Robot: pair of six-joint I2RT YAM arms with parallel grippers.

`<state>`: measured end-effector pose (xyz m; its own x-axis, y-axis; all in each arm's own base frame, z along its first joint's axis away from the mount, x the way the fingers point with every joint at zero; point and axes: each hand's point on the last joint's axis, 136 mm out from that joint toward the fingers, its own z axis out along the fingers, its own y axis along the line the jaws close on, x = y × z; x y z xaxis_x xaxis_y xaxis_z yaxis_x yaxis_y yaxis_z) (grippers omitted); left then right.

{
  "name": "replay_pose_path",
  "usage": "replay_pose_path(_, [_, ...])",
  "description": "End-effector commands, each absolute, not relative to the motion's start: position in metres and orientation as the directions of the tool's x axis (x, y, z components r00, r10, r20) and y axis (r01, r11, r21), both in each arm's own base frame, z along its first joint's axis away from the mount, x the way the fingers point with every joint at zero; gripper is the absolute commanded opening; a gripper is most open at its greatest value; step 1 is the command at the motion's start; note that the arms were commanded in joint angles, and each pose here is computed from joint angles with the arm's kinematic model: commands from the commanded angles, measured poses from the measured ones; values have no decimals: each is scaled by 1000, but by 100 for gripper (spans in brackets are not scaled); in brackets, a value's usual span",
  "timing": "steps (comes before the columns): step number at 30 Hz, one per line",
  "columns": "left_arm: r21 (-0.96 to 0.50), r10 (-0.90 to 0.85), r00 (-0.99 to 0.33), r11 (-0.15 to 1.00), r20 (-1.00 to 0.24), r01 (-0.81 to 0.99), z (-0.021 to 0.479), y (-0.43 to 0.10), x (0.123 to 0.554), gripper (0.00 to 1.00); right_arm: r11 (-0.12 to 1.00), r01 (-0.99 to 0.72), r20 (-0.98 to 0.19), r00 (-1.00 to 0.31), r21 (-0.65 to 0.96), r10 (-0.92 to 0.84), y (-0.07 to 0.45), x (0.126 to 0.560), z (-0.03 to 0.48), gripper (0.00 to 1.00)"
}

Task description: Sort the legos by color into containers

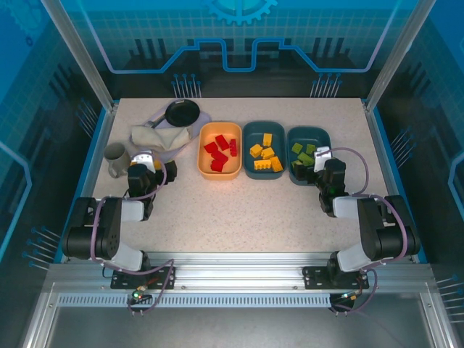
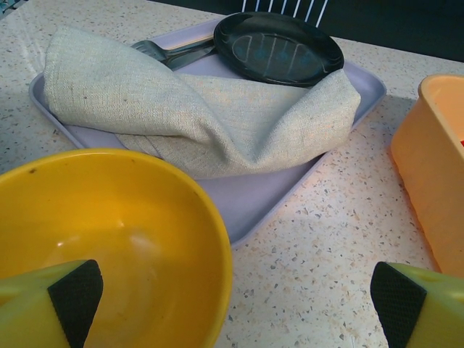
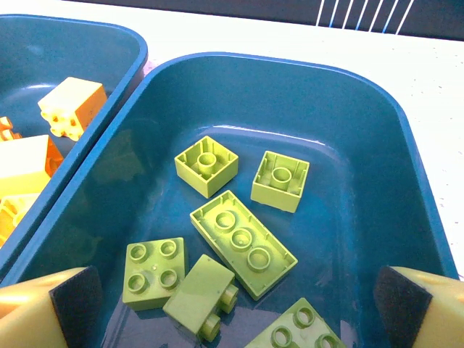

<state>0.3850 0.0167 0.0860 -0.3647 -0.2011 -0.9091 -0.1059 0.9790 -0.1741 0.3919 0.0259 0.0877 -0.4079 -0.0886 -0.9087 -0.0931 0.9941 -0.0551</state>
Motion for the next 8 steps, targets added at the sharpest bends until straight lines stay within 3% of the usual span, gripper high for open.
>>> replay_pose_path(1, [-154, -179, -346, 983, -921, -99, 92, 16, 389, 99, 993, -101, -920, -380, -65, -99, 29, 397, 94, 100])
replay_pose_path(8, [-151, -176, -346, 984, -921, -99, 92, 16, 389, 99, 993, -100, -920, -379, -65, -98, 28, 397, 94, 100])
